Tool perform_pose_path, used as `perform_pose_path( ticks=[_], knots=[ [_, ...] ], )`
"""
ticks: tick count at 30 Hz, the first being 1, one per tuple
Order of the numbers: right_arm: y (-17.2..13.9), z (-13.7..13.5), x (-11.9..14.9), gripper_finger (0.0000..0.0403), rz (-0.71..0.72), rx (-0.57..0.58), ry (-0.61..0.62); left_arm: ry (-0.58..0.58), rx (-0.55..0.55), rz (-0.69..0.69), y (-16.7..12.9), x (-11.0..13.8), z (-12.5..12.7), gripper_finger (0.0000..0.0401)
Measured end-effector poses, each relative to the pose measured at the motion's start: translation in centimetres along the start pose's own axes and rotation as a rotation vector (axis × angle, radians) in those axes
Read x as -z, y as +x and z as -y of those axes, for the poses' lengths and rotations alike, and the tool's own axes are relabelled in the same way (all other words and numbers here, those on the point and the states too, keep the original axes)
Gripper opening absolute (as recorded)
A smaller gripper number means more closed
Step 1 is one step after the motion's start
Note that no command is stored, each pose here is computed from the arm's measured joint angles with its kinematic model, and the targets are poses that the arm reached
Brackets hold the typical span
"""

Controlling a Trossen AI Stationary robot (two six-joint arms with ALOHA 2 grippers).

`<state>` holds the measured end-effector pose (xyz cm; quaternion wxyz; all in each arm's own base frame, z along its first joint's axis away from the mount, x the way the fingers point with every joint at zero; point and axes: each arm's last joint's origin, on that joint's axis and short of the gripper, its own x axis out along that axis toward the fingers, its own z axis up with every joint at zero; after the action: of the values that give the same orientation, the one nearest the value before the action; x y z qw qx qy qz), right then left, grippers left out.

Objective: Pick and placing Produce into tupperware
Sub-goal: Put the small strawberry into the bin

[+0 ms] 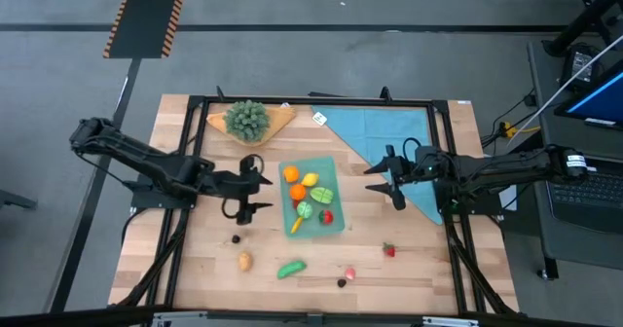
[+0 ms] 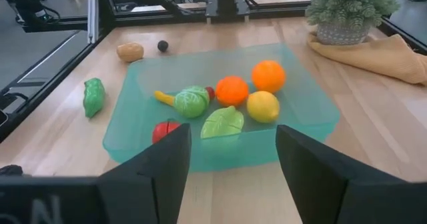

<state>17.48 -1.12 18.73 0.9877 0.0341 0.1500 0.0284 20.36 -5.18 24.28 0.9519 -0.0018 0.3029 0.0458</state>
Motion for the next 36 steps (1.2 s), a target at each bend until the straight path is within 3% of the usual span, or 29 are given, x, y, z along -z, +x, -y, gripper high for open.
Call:
perform_pose_path(
  ticks=[7,13,19,27,32,36],
  knots=[
    [-0.3,-0.3,-2.4,0.0221,-0.186,0.004,0.046,-0.012,0.042,0.079,-0.8,1.9,0.0,0.0286],
    [-1.4,-1.4,-3.1,0.0221,-0.427,-0.008,0.183,-0.024,0.056,0.075,-0.5,2.9,0.2,0.0286],
    [-2.0,-3.5,-3.9,0.0221,-0.497,-0.027,0.231,-0.018,0.065,0.087,-0.7,2.9,0.6,0.0286],
    [-1.7,-7.2,-2.5,0.0221,-0.636,-0.014,0.284,-0.014,0.110,0.131,-1.0,2.6,1.4,0.0286],
    [-0.8,-9.6,-0.9,0.0221,-0.747,0.014,0.301,-0.029,0.081,0.139,-1.1,2.6,1.5,0.0286],
    [-0.5,-11.5,-0.9,0.0221,-0.826,0.102,0.260,-0.050,0.091,0.140,-1.2,2.7,1.8,0.0286]
  ],
)
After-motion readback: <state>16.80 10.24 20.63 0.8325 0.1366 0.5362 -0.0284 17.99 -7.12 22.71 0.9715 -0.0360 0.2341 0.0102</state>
